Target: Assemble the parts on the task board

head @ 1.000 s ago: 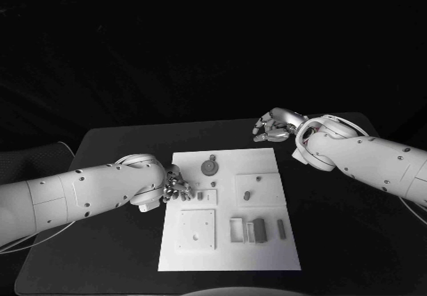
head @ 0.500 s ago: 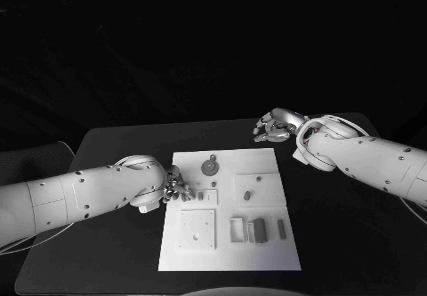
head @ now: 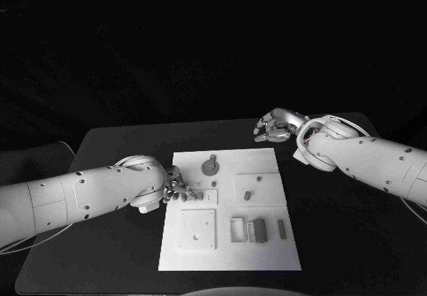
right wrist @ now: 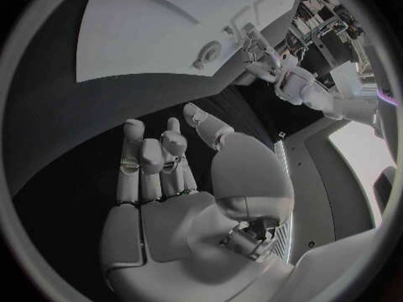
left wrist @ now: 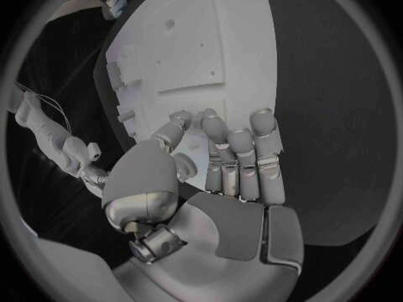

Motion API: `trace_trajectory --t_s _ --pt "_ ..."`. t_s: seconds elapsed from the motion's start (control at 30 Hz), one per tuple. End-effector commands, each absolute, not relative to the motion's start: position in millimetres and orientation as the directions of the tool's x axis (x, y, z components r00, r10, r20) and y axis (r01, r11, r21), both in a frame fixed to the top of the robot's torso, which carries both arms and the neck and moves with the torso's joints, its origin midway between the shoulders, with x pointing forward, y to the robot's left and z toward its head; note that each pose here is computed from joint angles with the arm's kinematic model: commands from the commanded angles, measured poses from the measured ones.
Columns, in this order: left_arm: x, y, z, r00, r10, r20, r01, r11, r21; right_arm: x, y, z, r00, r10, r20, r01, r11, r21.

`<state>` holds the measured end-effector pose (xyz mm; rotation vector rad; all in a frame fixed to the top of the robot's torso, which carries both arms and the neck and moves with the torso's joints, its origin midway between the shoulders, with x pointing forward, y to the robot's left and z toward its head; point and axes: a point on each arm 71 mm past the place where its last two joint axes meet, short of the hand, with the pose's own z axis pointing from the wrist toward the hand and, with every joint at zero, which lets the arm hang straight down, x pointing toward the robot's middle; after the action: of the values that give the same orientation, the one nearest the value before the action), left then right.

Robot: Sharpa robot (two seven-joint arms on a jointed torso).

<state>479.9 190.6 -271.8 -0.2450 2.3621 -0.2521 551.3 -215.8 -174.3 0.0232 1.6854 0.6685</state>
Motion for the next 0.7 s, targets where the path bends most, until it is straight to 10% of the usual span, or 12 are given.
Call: trace_trajectory --t_s 0.03,0.7 --pt "480.2 189.6 -271.3 -0.704 -0.248 -0.665 -0.096 0.961 -0.258 551 -215 -175 -0.251 0.367 -0.896 -0.347 0.83 0.437" --pt "477.4 211.8 -264.7 -0.672 -0.36 -0.647 -0.171 0.926 -0.337 551 -217 -176 -0.249 0.367 -0.896 -0.343 0.832 0.436"
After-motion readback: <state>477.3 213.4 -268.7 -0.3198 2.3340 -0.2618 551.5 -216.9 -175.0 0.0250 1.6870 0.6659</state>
